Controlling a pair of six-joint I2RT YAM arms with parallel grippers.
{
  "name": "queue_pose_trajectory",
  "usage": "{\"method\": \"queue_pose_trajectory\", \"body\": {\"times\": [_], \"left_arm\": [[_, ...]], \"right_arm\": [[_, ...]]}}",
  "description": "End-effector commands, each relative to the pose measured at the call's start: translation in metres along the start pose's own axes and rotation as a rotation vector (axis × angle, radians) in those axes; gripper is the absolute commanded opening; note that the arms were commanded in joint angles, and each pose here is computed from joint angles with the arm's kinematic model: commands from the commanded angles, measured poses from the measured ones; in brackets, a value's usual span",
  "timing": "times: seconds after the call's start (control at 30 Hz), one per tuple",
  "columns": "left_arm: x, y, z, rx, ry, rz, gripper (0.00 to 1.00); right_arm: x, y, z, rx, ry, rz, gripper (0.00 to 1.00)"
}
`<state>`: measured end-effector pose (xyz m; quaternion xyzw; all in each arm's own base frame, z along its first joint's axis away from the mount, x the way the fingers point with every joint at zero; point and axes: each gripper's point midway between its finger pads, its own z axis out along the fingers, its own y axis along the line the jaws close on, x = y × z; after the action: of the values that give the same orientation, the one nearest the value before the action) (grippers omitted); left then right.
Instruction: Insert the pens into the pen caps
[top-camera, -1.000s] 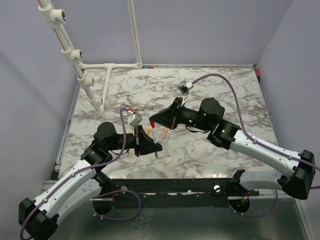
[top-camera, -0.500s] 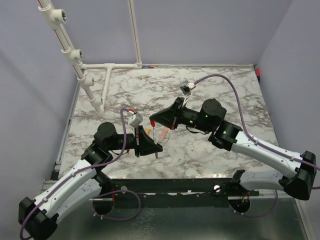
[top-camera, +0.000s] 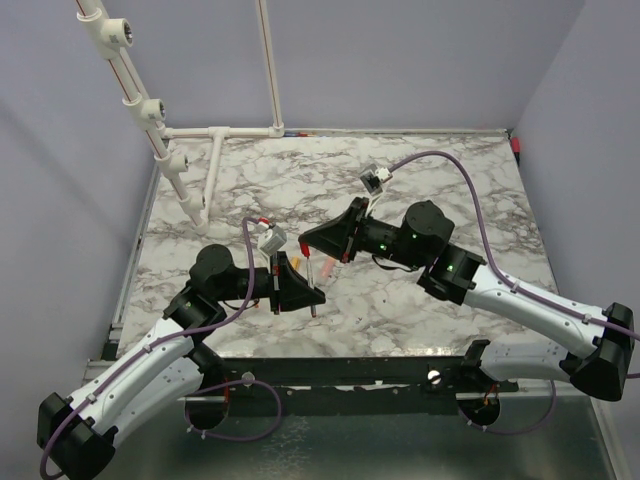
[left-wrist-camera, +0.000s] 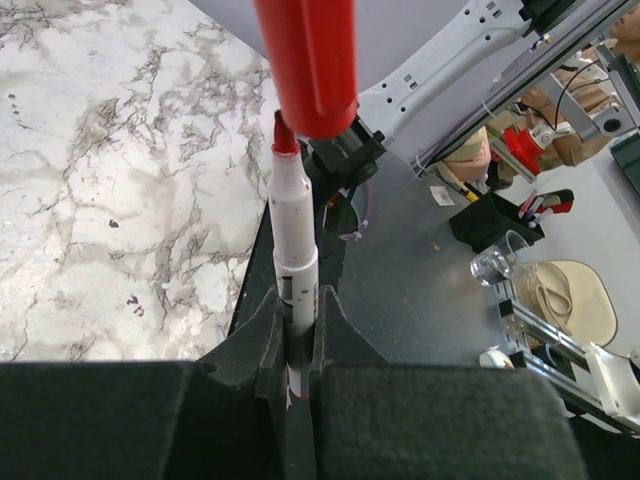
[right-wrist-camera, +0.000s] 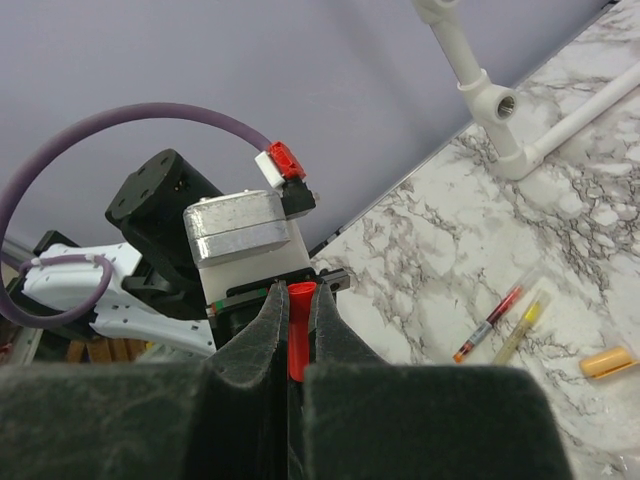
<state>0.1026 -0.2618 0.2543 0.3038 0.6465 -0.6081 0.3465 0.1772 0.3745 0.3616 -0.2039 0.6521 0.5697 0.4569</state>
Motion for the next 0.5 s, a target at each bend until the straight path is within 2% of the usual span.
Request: {"method": "queue_pose_trajectory", "body": {"times": [0.0, 0.47], "left_arm": [[0.0016, -0.0044, -0.0005, 0.025, 0.001, 0.012, 0.0], [0.0022, -0.005, -0.0002, 0.029, 0.004, 0.013, 0.0]], "right_arm": [[0.0, -0.0026, -0.0029, 0.016, -0.024, -0.025, 0.01], [-0.0031, -0.0087, -0.0035, 0.06, -0.055, -0.038, 0.01]]}}
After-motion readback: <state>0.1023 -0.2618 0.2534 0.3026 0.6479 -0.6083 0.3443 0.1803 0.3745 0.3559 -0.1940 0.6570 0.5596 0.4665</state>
